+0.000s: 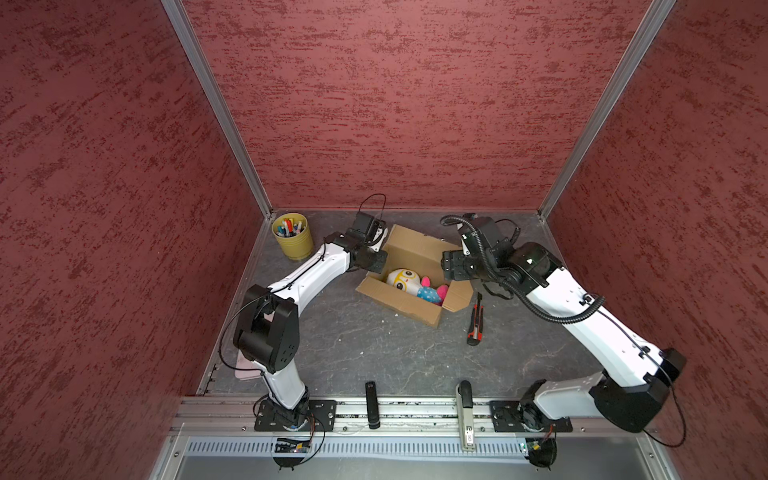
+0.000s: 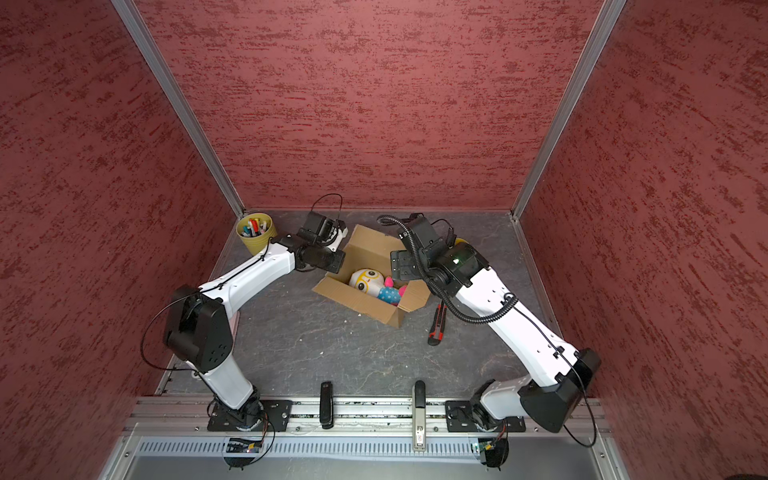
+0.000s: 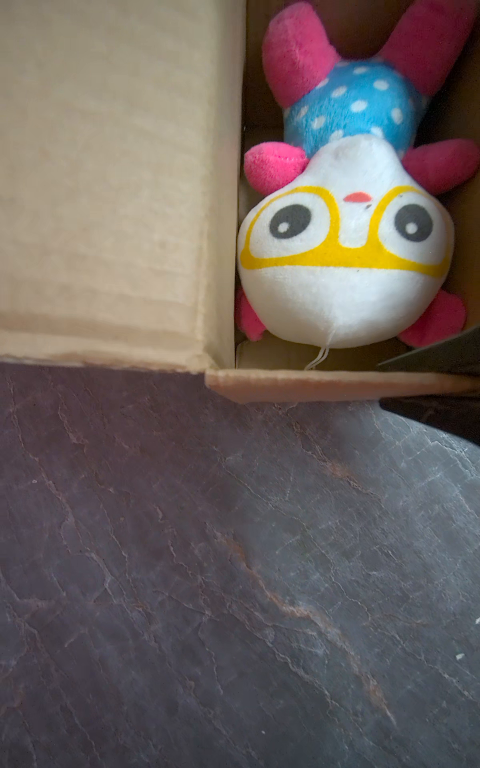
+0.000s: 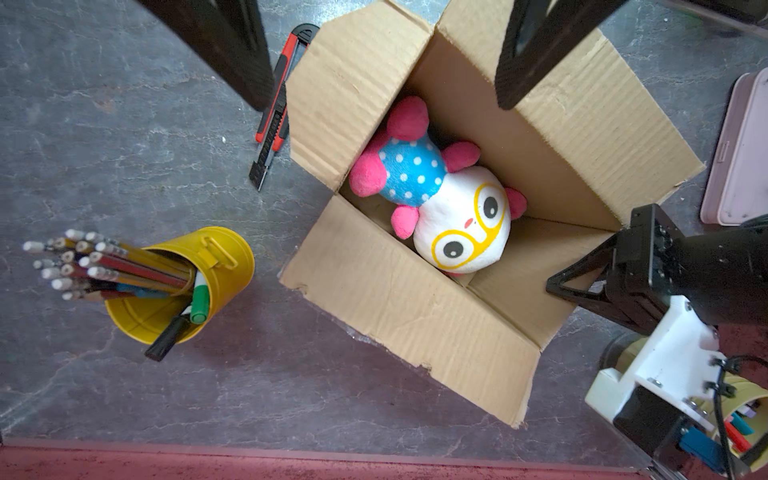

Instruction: Unpack the express box

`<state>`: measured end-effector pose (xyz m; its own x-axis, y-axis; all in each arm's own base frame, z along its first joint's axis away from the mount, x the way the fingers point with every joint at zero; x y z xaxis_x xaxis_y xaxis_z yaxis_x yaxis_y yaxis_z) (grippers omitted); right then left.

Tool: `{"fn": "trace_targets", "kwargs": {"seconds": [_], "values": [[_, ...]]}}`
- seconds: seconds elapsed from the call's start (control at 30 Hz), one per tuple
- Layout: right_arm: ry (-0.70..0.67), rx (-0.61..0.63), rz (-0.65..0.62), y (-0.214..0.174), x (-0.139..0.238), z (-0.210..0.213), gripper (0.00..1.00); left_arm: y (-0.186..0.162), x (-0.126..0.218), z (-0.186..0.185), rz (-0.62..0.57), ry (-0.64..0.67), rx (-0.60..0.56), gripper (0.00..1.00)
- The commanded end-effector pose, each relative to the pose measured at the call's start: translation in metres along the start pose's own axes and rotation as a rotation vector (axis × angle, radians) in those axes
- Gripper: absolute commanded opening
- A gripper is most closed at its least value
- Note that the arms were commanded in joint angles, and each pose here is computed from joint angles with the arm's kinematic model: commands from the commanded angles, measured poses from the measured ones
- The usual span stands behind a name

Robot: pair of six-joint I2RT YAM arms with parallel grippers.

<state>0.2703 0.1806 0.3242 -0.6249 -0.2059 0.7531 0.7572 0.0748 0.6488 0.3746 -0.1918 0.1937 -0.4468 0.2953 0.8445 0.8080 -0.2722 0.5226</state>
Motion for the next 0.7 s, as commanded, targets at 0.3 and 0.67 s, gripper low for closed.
{"fn": "trace_targets", "kwargs": {"seconds": [0.3, 0.67], "values": [[0.022, 0.011, -0.024, 0.000, -0.009, -0.001, 0.89, 0.053, 0.075, -0.012, -0.161, -0.039, 0.085, 0.56], [0.029, 0.026, -0.089, 0.000, 0.004, -0.008, 0.91, 0.014, 0.175, -0.018, -0.196, -0.048, 0.411, 0.85]]}}
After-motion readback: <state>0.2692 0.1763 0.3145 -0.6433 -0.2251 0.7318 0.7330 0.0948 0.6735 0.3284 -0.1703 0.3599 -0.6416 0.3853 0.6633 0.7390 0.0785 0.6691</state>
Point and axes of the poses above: each gripper's point midway between its finger pads, its own x axis back along the fingers, its own z axis along the line the jaws close on, y = z × x, the point moved 5 cm from there along x, back along the fingers, and after that the axes turned 2 degrees about x, right-handed, at the moved point
